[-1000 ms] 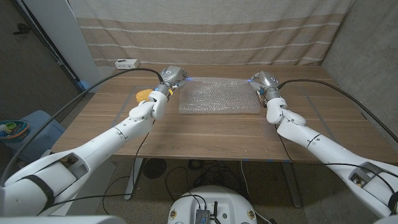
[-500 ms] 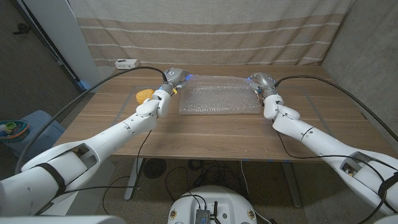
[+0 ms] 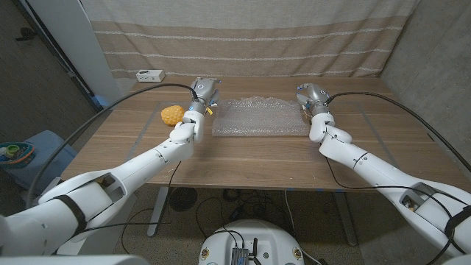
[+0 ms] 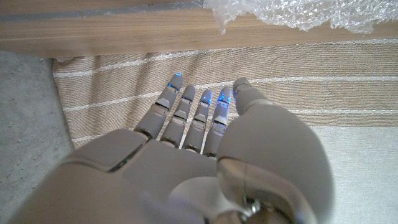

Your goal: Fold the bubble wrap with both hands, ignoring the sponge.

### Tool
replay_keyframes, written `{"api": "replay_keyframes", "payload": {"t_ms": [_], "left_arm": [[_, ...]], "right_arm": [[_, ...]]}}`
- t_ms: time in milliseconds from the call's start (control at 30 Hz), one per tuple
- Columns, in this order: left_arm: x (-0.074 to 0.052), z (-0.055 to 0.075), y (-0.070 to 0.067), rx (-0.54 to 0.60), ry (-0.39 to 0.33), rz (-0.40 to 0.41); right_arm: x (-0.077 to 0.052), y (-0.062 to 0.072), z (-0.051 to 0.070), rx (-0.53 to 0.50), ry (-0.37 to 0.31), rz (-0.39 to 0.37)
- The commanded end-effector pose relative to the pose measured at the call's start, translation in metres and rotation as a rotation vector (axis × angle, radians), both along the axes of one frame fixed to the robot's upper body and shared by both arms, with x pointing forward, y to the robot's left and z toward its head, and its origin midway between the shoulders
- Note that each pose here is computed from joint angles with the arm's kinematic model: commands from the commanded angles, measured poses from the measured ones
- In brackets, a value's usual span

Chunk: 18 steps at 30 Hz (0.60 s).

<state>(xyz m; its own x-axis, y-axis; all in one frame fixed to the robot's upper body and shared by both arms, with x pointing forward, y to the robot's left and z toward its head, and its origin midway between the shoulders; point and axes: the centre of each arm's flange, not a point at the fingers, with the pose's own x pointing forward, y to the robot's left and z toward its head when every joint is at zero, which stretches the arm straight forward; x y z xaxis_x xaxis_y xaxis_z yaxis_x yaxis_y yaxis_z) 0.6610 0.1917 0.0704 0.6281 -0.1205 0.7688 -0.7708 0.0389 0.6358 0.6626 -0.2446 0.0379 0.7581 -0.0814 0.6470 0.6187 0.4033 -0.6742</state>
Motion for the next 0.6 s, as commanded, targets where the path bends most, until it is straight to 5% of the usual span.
{"api": "replay_keyframes", "payload": {"t_ms": [33, 400, 600], "left_arm": [[-0.035, -0.018, -0.015, 0.003, 0.027, -0.153], [-0.055, -0.033, -0.027, -0.008, 0.036, -0.246], [-0.058, -0.036, -0.031, -0.02, 0.065, -0.282]], "right_arm": [[-0.03, 0.004, -0.012, -0.026, -0.039, 0.014], [-0.059, 0.026, -0.028, -0.106, -0.073, 0.068], [-0.067, 0.036, -0.029, -0.163, -0.027, 0.096]]}}
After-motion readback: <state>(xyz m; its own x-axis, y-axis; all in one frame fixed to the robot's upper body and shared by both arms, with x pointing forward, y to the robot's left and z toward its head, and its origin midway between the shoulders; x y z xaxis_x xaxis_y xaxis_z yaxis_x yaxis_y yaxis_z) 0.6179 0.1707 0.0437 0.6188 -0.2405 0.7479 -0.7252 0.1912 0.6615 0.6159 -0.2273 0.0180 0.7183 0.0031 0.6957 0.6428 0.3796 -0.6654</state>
